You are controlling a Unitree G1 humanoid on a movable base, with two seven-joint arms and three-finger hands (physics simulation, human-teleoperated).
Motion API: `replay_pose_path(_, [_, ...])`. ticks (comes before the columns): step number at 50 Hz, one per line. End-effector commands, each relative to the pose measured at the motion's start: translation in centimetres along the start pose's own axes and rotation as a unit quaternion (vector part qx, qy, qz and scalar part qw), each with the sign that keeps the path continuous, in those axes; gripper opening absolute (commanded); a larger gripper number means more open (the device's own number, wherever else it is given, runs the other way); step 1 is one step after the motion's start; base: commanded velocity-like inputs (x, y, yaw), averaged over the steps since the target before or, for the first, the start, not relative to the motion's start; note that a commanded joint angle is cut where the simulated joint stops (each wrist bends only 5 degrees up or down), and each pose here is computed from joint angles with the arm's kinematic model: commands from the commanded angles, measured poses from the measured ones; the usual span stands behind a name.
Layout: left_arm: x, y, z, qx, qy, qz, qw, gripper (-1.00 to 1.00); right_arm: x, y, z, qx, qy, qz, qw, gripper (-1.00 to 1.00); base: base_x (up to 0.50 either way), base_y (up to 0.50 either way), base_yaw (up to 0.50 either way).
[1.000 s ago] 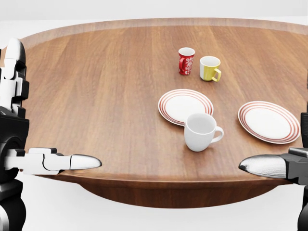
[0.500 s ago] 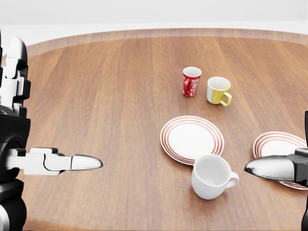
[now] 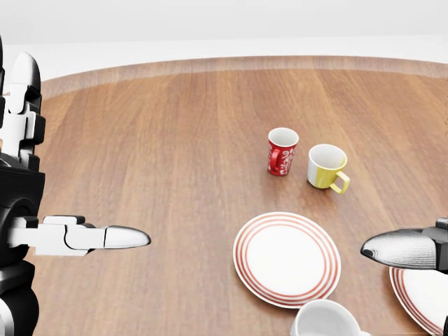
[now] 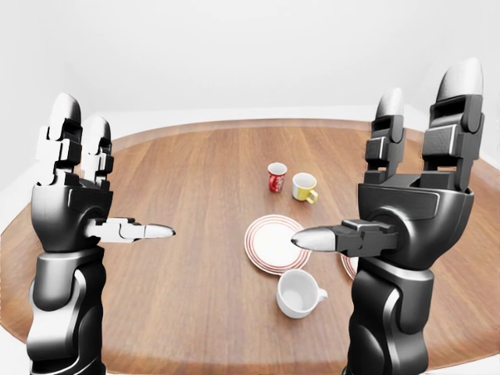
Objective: Put the white mug on the left plate.
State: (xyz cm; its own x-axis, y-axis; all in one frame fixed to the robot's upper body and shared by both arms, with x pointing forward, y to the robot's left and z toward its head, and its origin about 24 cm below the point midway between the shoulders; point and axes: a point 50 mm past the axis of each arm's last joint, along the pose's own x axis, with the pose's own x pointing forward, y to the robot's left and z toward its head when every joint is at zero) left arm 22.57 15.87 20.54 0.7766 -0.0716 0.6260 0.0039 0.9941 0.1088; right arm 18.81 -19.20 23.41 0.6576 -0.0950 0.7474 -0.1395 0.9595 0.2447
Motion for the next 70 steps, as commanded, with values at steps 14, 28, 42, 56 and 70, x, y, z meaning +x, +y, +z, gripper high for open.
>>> replay_pose_path(14, [-0.1,0.0,0.0,0.000,0.002,-0.001,1.000,1.00,-0.2,0.1,0.1,-0.002,-0.001,0.004,1.000,1.00,0.50,-0.03,0.00])
replay_pose_path(28, [-0.1,0.0,-0.2,0.001,0.005,-0.002,1.000,1.00,-0.2,3.2,-0.2,-0.034,-0.007,0.064,0.997,1.00,0.14,-0.01,0.00])
replay_pose_path(42, [-0.1,0.0,-0.1,0.001,0.003,-0.002,1.000,1.00,-0.3,6.3,-0.4,-0.126,-0.020,0.186,0.974,1.00,0.00,0.00,0.00])
replay_pose_path(56, [-0.1,0.0,-0.1,0.003,0.003,-0.002,1.000,1.00,-2.7,6.0,0.7,-0.172,0.013,0.239,0.956,1.00,0.00,0.00,0.00])
replay_pose_path(70, [-0.1,-0.1,0.0,0.004,0.002,-0.004,1.000,1.00,-4.6,5.0,0.4,-0.221,0.081,0.255,0.938,1.00,0.00,0.00,0.00])
